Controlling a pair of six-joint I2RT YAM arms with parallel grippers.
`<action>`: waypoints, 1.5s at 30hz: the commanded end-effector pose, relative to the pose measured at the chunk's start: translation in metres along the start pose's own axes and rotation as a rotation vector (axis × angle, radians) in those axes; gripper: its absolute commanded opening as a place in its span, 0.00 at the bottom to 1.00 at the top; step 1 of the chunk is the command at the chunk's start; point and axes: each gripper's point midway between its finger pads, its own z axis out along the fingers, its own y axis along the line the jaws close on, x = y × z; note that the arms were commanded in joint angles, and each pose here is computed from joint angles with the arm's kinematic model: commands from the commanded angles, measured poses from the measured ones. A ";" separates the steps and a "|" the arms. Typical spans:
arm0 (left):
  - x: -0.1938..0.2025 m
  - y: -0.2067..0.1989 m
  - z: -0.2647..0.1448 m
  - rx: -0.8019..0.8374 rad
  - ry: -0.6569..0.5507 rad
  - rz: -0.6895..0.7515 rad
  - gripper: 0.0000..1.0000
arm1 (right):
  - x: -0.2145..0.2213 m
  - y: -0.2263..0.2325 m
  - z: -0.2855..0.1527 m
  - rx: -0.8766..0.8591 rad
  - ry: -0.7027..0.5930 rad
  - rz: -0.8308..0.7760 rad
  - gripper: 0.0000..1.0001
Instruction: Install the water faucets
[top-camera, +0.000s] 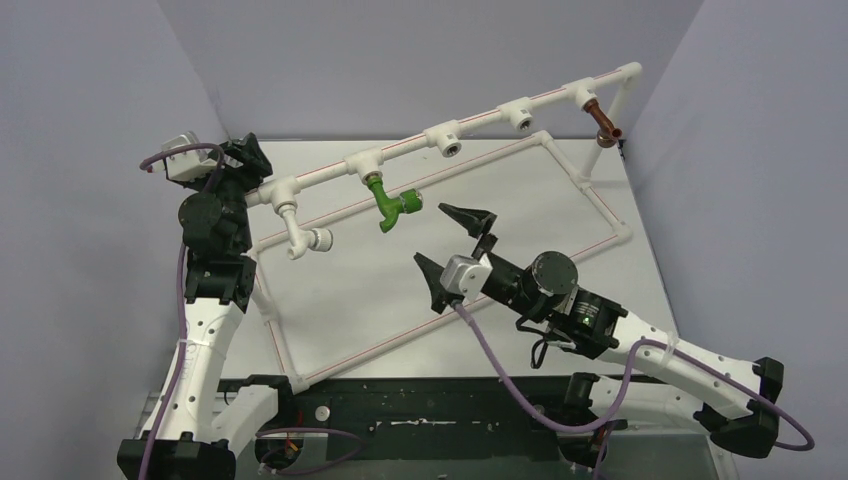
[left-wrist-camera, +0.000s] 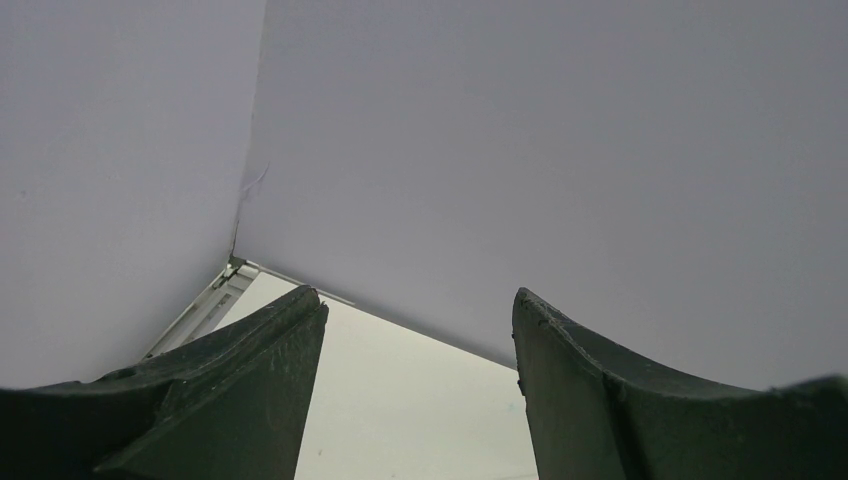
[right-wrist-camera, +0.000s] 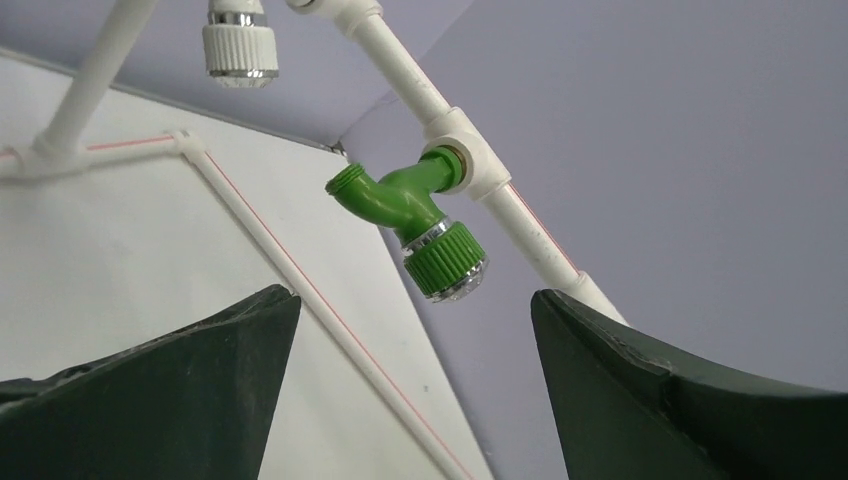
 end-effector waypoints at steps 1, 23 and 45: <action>0.144 0.059 -0.035 -0.133 0.482 0.182 0.66 | -0.008 -0.013 0.010 0.001 0.001 -0.366 0.90; 0.145 0.058 -0.035 -0.128 0.486 0.179 0.66 | 0.000 -0.017 0.066 0.222 0.131 -0.834 0.82; 0.140 0.057 -0.036 -0.127 0.473 0.175 0.66 | 0.004 -0.023 0.086 0.331 0.184 -0.692 0.00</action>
